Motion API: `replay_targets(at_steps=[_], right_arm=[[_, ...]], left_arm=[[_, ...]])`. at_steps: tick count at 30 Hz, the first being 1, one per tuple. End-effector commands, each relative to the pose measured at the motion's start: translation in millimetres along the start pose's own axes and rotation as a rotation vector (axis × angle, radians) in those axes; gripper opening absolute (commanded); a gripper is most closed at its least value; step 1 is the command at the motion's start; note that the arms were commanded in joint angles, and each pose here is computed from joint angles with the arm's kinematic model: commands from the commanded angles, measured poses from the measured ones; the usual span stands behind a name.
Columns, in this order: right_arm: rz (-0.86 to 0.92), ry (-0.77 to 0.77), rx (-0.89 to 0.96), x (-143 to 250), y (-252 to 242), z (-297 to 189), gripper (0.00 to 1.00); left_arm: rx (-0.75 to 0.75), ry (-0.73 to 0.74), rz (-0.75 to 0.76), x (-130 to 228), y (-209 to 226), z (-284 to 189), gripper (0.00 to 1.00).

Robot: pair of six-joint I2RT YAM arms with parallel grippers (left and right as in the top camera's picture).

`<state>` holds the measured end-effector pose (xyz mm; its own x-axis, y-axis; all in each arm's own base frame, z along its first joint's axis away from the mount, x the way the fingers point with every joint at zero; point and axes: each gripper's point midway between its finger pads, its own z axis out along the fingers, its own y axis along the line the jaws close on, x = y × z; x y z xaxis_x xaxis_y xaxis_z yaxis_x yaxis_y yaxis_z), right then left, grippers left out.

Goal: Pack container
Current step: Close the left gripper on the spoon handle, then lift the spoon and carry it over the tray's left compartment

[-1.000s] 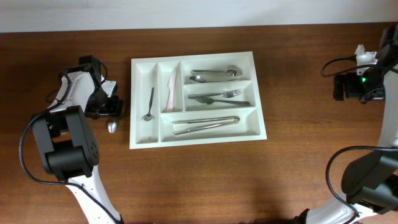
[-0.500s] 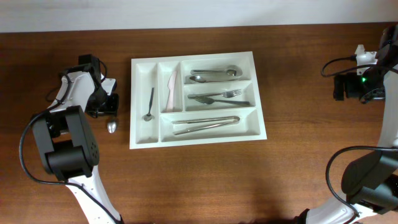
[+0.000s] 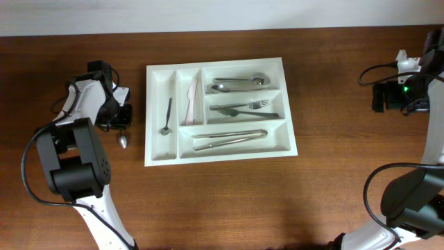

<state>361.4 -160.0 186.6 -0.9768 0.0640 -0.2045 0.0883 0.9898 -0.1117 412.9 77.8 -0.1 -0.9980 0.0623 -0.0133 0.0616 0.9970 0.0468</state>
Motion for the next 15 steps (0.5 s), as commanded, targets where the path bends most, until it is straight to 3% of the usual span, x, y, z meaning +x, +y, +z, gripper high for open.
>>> replay_targets(at_steps=[1, 8, 15], right_arm=[[-0.006, 0.007, 0.007, 1.2, -1.4, 1.3, 0.99], [-0.006, 0.007, 0.006, 1.2, -1.3, 1.3, 0.99], [-0.006, 0.007, 0.006, 1.2, -1.3, 1.3, 0.99]], left_arm=[[-0.001, 0.028, -0.001, 6.0, 1.0, 9.6, 0.13], [-0.002, 0.018, -0.002, 2.3, 2.0, 5.9, 0.12], [-0.012, -0.026, -0.002, -16.8, 6.5, -21.5, 0.05]])
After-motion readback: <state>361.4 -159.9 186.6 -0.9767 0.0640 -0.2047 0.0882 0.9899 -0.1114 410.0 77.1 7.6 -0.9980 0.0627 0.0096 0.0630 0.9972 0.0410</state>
